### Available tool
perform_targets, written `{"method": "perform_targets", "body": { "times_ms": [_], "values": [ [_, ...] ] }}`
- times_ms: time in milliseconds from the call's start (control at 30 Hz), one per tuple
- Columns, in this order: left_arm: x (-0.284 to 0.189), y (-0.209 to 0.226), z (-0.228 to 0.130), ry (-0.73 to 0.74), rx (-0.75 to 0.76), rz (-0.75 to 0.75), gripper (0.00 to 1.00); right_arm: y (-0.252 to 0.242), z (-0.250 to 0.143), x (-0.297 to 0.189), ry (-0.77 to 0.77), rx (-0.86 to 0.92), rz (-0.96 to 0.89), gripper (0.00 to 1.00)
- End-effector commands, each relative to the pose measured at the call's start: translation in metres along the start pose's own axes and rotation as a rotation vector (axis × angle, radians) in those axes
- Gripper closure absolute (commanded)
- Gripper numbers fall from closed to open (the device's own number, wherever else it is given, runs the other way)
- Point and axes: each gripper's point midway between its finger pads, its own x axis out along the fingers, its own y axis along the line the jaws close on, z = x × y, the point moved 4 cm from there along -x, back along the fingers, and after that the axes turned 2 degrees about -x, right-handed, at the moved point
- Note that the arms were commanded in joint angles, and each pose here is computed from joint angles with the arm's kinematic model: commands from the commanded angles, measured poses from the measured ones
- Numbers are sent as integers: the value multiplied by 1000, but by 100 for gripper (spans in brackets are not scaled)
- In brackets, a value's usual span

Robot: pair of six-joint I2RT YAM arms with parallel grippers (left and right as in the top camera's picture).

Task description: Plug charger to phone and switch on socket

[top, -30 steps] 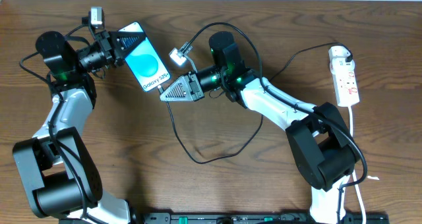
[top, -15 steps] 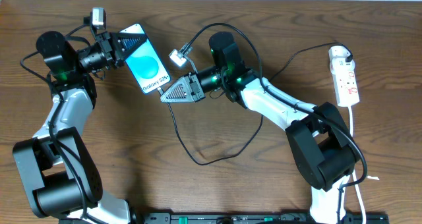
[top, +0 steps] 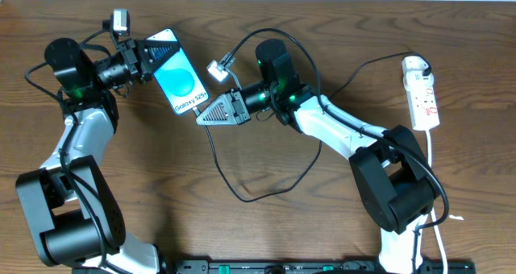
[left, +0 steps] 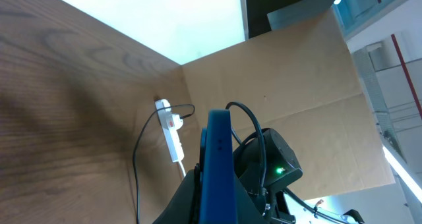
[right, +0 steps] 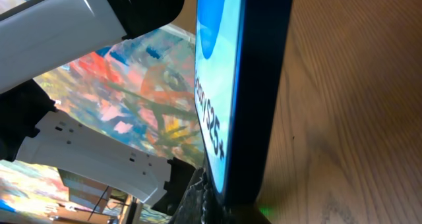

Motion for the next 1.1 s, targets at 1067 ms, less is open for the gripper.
{"method": "perform_targets", "body": {
  "times_ms": [1067],
  "values": [
    [5, -6, -17, 118, 19, -41, 93, -16, 24, -9, -136, 8, -124, 99]
  ]
}}
